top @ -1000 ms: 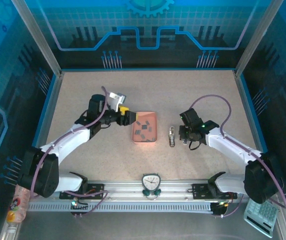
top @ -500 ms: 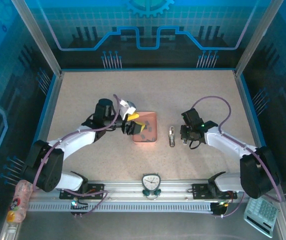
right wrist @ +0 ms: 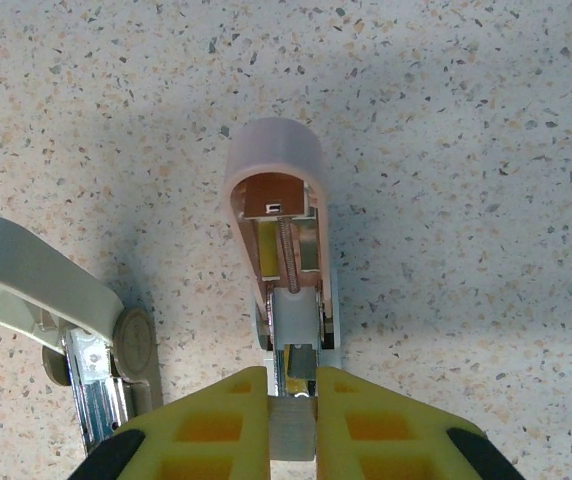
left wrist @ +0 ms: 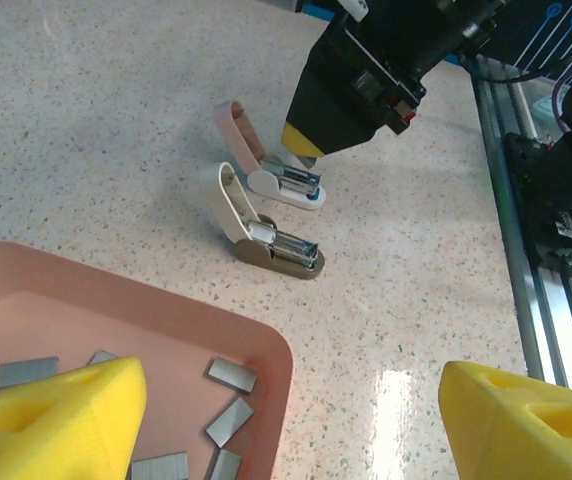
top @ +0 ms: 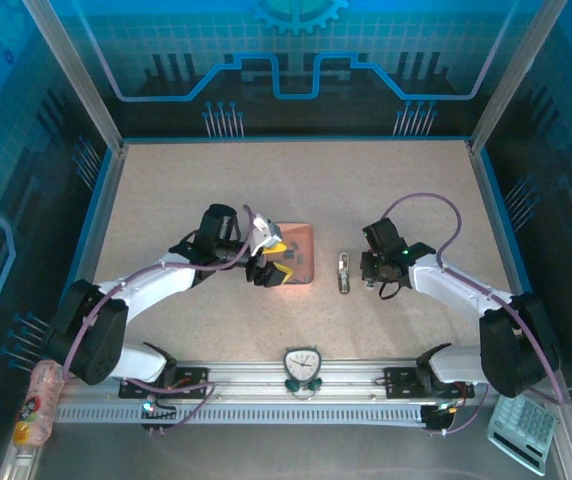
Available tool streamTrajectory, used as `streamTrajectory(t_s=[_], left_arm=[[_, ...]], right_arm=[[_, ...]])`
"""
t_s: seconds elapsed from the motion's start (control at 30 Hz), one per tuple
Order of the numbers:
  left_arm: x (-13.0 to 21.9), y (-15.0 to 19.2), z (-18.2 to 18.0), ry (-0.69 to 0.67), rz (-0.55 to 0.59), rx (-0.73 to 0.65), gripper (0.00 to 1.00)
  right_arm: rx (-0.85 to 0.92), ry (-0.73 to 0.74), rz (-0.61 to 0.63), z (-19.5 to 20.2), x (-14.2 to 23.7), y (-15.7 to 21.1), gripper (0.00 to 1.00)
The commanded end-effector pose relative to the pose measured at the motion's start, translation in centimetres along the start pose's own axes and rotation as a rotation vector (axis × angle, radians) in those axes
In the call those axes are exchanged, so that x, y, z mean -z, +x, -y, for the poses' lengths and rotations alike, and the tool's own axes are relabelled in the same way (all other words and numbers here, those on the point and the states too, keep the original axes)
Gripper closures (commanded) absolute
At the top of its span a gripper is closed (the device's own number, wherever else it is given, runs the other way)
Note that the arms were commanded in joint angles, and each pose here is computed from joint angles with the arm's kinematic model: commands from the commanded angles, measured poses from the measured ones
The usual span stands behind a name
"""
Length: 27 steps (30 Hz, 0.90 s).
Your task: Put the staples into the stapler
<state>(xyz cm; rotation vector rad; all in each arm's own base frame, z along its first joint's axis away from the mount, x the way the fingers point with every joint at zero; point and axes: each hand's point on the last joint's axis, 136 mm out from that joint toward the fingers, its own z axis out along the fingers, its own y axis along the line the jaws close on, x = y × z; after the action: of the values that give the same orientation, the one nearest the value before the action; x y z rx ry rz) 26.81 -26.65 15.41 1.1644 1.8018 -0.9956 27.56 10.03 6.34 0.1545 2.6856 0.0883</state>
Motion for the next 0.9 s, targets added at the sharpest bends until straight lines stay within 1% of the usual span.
streamTrajectory(t_s=[0.0,0.17,0.37,0.87], left_arm=[[0.0,-0.6,-0.1,-0.020,-0.013,-0.048,0.22],[-0.1,-0.6,-0.1,-0.020,-0.020,-0.045,0.22],[-0.2,-0.6,0.0,-0.020,-0.022,-0.046,0.22],[-0.3,-0.5,0.1,-0.015,-0.029,-0.044,0.22]], right_arm=[[0.020,0.006,0.016,-0.2,0.1,-0.2,0.85],[0.022,0.022,0.020,0.0,-0.2,-0.2,0.85],[0.024,0.008,0.025,-0.4,-0.7,-0.4,0.85],[0.039,0.024,0.013,-0.1,-1.5,0.4,0.85]])
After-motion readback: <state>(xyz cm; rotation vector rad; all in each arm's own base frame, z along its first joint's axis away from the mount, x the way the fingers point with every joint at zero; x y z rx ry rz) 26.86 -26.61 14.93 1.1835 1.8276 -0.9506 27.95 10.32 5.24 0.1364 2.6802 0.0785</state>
